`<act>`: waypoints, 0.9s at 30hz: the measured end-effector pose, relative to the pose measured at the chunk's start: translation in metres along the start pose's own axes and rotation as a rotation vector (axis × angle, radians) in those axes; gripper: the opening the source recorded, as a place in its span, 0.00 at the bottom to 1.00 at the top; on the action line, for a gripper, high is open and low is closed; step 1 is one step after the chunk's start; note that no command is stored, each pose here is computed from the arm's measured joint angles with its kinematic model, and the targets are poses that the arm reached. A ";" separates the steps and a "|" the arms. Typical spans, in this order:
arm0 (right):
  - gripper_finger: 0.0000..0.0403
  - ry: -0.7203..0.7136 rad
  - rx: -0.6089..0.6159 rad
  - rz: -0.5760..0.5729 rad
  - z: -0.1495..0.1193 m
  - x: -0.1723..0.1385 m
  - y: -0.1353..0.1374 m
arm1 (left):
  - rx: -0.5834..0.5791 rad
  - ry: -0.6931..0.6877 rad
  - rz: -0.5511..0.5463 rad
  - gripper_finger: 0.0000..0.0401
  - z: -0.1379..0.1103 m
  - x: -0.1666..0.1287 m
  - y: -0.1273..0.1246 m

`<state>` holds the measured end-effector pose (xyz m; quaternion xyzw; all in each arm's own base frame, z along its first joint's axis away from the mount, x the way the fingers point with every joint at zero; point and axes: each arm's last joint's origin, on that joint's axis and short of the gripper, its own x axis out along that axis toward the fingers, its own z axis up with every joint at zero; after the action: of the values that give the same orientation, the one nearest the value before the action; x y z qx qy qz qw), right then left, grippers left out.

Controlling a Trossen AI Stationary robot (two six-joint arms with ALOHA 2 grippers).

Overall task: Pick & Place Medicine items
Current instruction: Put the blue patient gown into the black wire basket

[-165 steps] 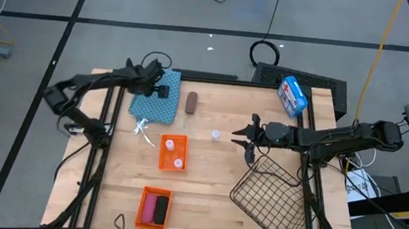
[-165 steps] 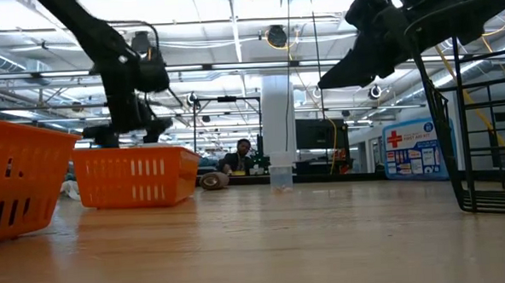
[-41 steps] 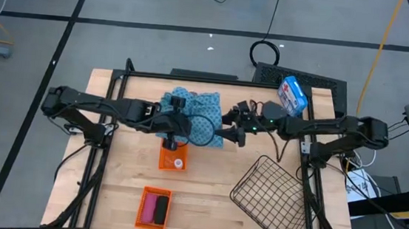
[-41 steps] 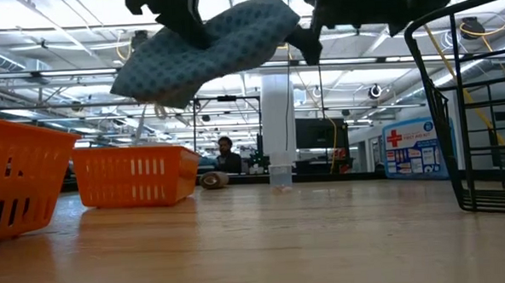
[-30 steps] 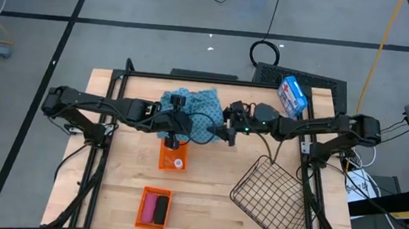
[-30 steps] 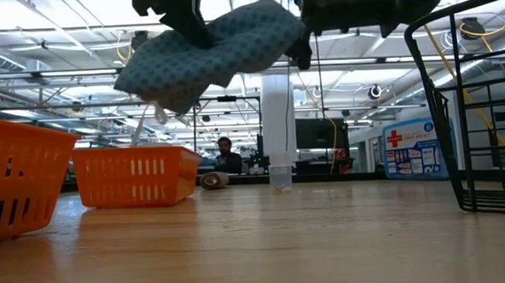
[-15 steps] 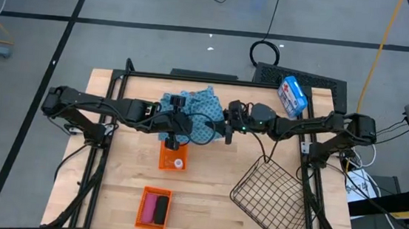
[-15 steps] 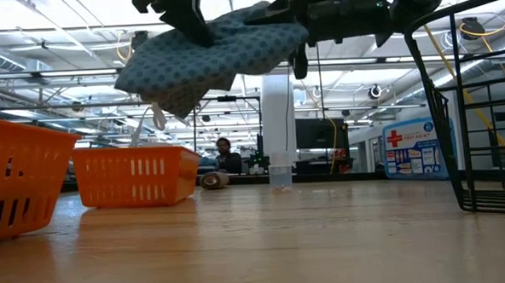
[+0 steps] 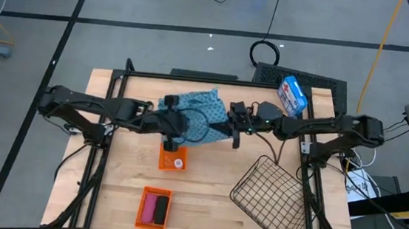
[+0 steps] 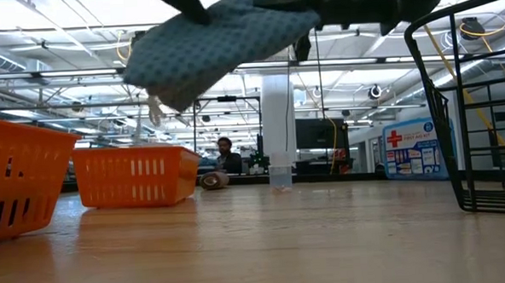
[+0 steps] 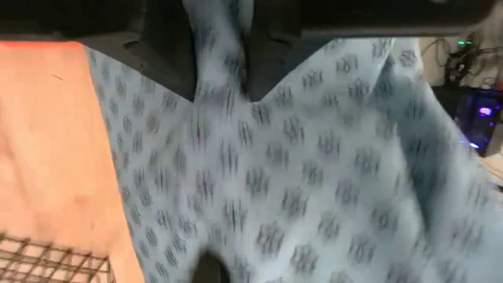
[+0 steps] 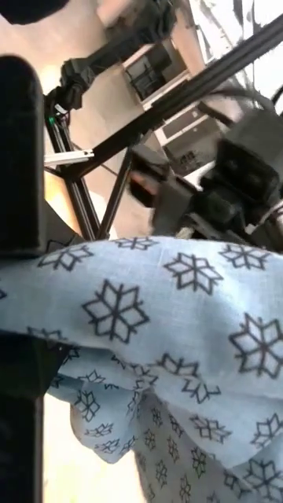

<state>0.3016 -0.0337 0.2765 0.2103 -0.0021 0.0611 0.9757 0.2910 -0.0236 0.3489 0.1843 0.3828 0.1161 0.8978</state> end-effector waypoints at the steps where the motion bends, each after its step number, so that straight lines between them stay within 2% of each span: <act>1: 0.05 0.003 -0.007 0.000 0.003 -0.004 0.003 | -0.009 -0.009 -0.003 0.29 0.000 -0.006 0.001; 7: 0.05 0.016 -0.060 0.011 0.023 -0.033 0.029 | -0.102 -0.186 0.021 0.36 -0.002 -0.058 0.021; 13: 0.05 0.046 -0.157 0.131 0.033 -0.068 0.073 | -0.188 -0.267 0.030 0.36 -0.011 -0.089 0.036; 20: 0.05 0.096 -0.174 0.289 0.038 -0.121 0.112 | -0.211 -0.296 0.033 0.37 -0.014 -0.097 0.042; 24: 0.05 0.220 -0.205 0.334 0.030 -0.152 0.119 | -0.218 -0.287 0.035 0.37 -0.014 -0.094 0.043; 27: 0.05 0.258 -0.168 0.362 0.028 -0.169 0.122 | -0.222 -0.265 0.040 0.37 -0.012 -0.087 0.042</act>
<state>0.1195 0.0448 0.3471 0.1152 0.0800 0.2609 0.9551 0.2205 -0.0130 0.4146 0.1054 0.2422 0.1500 0.9527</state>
